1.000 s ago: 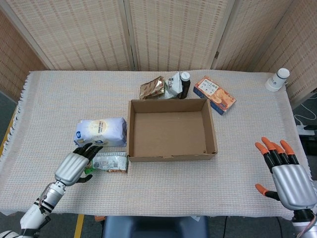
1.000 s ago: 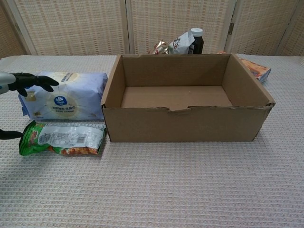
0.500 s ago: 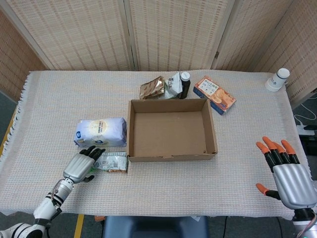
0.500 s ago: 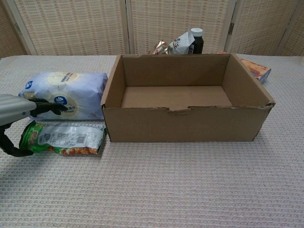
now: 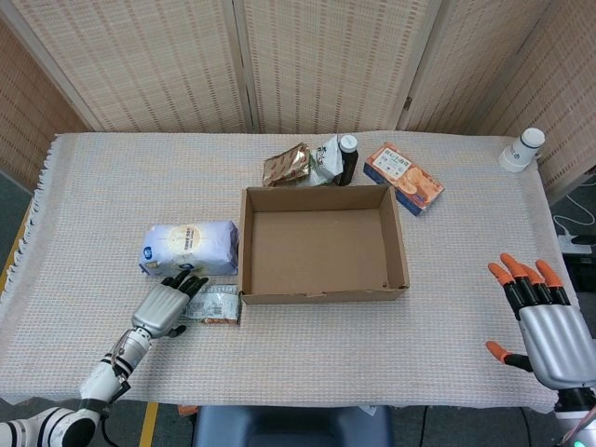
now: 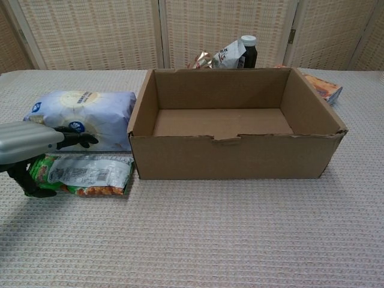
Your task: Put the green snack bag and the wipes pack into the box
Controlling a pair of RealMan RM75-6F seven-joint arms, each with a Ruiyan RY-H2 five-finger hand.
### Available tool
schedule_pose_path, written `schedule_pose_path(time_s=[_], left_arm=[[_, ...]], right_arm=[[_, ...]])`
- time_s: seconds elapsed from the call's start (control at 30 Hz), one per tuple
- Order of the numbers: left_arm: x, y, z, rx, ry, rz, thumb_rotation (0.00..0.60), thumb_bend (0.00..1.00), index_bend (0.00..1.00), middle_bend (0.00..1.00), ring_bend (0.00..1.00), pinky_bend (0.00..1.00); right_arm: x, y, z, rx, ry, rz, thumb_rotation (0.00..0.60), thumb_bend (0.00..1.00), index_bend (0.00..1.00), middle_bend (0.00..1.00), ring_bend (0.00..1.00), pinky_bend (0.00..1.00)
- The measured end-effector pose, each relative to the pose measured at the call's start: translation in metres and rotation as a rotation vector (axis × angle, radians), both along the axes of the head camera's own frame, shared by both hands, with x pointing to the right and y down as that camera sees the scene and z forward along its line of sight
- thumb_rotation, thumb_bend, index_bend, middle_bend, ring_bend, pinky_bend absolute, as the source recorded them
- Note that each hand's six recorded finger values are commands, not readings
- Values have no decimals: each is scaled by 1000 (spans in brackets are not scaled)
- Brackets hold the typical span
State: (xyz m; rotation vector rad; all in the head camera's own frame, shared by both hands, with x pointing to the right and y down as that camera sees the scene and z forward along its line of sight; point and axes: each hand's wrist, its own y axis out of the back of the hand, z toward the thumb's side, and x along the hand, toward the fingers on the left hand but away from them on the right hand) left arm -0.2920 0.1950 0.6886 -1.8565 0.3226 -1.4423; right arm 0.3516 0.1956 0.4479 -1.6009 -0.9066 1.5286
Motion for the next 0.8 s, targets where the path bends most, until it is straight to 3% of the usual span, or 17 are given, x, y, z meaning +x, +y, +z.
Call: schedule_pose_path(time_s=[0.47, 0.67, 0.8], left_arm=[[0, -5, 14, -6, -22, 2, 600, 228, 135, 138, 59, 267], [-3, -4, 21, -3, -33, -6, 600, 257, 286, 272, 191, 384], [-2, -5, 21, 22, -23, -23, 600, 303, 474, 473, 397, 555]], right_arm=[[3, -2, 2, 1, 10, 9, 600, 4, 103, 9, 0, 0], [4, -2, 3, -3, 11, 10, 600, 4, 103, 9, 0, 0], [4, -2, 3, -2, 13, 12, 600, 4, 103, 9, 0, 0]])
